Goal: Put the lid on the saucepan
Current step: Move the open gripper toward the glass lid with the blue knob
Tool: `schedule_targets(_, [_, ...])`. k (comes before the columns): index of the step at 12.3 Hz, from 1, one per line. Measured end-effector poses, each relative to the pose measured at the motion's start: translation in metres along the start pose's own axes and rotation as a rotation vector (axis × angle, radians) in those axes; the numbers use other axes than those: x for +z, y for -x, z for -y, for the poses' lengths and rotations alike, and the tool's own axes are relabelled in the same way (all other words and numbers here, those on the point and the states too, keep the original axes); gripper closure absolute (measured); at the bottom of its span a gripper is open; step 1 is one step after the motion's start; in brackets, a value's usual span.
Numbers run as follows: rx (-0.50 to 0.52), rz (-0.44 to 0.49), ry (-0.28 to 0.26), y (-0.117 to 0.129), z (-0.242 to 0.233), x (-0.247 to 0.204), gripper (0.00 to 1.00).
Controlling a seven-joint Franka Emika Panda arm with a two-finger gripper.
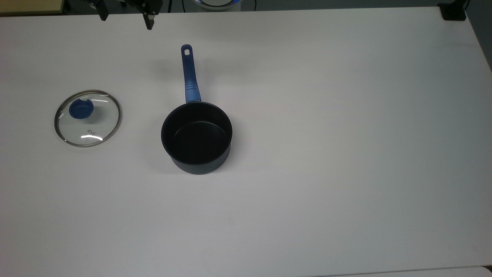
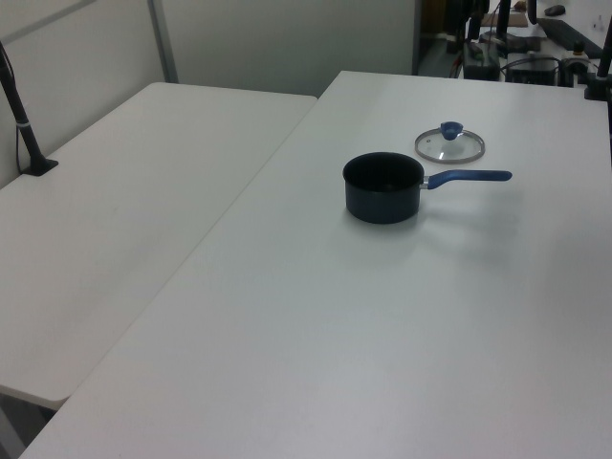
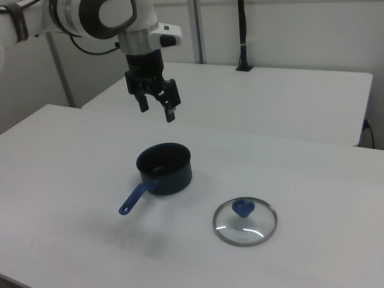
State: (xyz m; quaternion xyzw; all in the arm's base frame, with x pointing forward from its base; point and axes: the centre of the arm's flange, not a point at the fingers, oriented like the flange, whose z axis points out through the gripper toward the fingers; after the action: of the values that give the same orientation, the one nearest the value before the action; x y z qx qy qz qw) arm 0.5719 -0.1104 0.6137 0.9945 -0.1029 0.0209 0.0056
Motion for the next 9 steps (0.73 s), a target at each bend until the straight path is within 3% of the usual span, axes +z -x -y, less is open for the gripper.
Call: schedule_targets(9, [-0.063, 0.026, -0.017, -0.015, 0.029, 0.03, 0.0])
